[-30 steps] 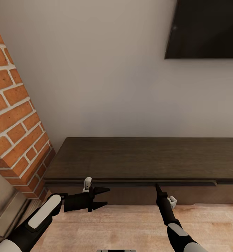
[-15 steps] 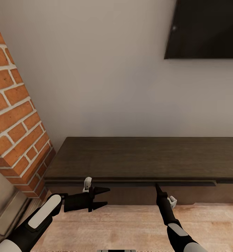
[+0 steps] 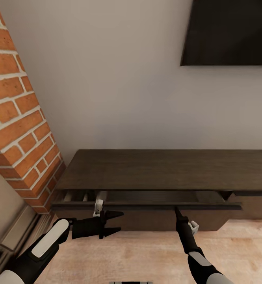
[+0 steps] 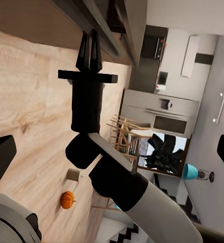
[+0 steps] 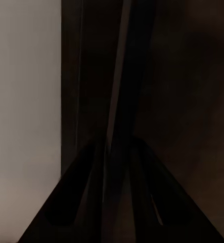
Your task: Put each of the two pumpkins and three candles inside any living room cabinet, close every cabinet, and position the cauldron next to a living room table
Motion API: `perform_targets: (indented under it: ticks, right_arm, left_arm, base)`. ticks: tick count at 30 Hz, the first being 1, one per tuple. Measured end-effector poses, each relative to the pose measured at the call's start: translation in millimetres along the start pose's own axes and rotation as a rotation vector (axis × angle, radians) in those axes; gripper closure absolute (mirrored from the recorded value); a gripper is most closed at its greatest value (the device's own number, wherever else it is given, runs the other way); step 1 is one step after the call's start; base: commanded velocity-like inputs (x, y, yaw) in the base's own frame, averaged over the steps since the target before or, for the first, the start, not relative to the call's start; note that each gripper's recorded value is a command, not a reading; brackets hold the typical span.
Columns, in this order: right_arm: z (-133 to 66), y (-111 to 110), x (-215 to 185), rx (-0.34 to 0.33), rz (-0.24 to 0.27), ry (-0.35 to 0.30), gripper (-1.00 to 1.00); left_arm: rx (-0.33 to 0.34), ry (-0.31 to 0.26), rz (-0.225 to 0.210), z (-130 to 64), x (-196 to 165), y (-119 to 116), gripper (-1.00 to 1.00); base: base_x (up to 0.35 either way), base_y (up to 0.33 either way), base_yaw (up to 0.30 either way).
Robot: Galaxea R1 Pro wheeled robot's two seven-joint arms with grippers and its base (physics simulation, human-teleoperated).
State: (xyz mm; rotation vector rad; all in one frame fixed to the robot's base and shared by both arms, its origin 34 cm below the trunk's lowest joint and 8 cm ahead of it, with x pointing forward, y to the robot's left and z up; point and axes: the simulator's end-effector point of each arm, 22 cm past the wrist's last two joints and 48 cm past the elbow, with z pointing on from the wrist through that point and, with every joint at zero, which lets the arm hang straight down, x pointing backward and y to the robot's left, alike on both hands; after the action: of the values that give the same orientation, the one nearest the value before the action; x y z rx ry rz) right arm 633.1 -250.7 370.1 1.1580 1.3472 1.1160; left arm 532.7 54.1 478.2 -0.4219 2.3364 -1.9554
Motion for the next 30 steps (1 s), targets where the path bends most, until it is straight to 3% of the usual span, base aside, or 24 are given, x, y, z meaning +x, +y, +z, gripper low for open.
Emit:
perform_targets:
  ticks: [30]
  right_arm:
    - [0.1, 0.1, 0.0, 0.0, -0.001, 0.002, 1.0]
  left_arm:
    - [0.001, 0.001, 0.0, 0.7, 0.4, -0.4, -1.0]
  base:
    - [-0.128, 0.0, 0.0]
